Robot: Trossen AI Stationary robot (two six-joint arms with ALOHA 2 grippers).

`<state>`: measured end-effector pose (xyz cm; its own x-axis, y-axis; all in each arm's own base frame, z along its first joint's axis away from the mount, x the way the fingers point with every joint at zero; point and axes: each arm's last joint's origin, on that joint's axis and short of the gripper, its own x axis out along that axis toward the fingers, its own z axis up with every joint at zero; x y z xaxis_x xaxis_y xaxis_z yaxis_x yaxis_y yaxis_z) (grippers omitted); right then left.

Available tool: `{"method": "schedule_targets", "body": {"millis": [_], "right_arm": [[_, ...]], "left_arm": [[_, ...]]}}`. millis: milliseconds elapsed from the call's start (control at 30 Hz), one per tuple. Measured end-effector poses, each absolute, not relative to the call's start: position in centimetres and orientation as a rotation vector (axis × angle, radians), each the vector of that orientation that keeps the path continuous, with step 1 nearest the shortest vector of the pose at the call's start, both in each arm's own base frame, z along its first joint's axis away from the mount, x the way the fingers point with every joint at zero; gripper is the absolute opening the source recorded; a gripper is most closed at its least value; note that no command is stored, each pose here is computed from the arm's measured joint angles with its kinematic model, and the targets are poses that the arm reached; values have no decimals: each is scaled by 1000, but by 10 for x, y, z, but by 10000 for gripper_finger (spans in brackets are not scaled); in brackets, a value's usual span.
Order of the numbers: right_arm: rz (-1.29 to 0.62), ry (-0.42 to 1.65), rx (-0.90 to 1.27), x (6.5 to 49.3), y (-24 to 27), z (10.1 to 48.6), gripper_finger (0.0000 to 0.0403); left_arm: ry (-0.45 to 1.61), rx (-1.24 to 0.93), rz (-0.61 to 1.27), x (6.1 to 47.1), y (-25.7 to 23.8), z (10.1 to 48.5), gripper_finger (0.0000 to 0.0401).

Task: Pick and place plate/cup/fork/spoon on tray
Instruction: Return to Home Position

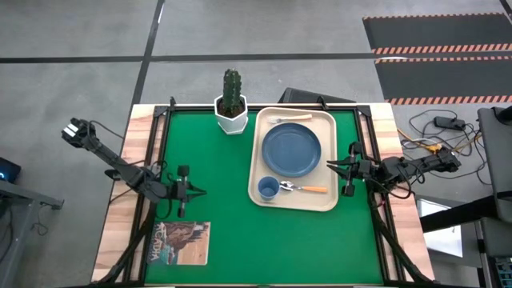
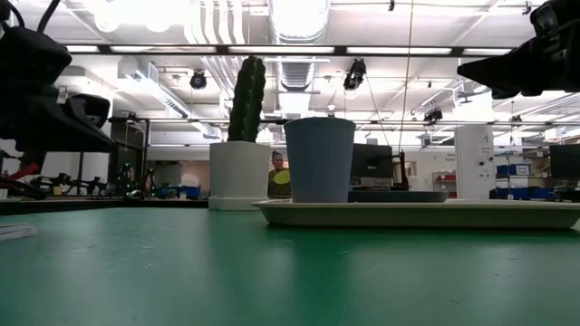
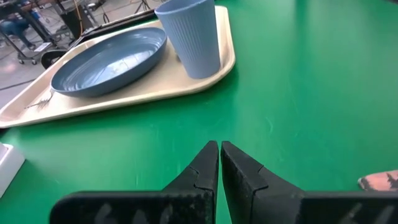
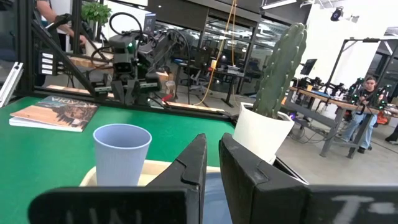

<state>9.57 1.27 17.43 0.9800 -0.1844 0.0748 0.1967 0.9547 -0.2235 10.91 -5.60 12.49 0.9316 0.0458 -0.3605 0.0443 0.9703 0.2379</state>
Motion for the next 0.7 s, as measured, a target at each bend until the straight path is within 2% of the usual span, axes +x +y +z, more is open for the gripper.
{"method": "schedule_targets", "body": {"millis": [700], "right_arm": [[-193,-53,-232,96,13,174,33]], "left_arm": [[437,291,2,110,-57,117,2]]}}
